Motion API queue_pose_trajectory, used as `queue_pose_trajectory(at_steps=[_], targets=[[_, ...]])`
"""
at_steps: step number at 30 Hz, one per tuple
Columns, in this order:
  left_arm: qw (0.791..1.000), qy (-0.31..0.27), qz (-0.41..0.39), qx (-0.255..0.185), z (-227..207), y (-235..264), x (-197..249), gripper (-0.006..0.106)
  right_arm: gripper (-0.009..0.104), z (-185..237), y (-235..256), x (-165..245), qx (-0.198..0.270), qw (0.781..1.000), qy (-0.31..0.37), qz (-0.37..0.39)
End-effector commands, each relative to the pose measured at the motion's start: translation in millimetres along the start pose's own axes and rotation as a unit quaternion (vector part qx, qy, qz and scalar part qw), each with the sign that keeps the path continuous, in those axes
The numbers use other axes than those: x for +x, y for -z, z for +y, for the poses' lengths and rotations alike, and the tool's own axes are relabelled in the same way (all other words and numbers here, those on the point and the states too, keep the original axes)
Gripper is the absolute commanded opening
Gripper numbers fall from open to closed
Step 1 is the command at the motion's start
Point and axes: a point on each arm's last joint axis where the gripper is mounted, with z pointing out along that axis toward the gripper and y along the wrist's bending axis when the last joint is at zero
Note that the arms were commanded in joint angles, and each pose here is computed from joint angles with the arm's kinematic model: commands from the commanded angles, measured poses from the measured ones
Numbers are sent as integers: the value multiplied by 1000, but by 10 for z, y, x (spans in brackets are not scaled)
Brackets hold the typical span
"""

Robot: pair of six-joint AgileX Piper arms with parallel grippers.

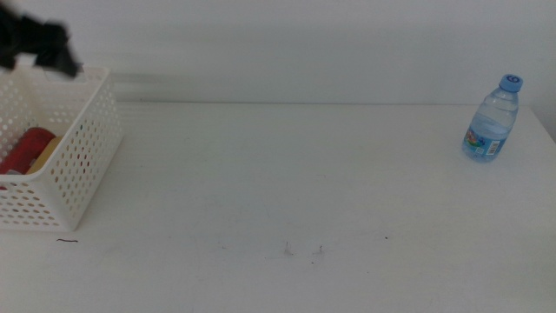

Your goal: Use arms to grab the bottles and put them into the dustbin to the left of the table.

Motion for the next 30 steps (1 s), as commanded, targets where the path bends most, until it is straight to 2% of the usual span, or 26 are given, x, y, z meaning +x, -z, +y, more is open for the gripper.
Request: queue_pose_trajectory(at_steps=[1, 5, 10, 13, 16, 21, 24, 30], targets=[[997, -12, -71, 43, -345, 309, 55, 94, 93, -4, 1, -3, 3, 1000, 7, -6], [981, -81, -138, 109, -867, 649, 298, 94, 93, -4, 1, -3, 3, 1000, 7, -6], [967, -111, -153, 173, -1209, 972, 625, 94, 93, -4, 1, -3, 3, 1000, 7, -6], [954, -137, -208, 168, -1341, 1173, 766, 94, 93, -4, 1, -3, 3, 1000, 7, -6], [942, -113, -269, 166, -1456, 1412, 1058, 94, 93, -4, 1, -3, 3, 1000, 7, -6], [893, -141, -363, 226, -1524, 1810, 1506, 94, 93, -4, 1, -3, 3, 1000, 7, -6], [888, -140, -376, 226, -1477, 1892, 1553, 94, 93, -4, 1, -3, 3, 1000, 7, -6], [892, -128, -374, 220, -1439, 1917, 1550, 94, 93, -4, 1, -3, 3, 1000, 7, -6]])
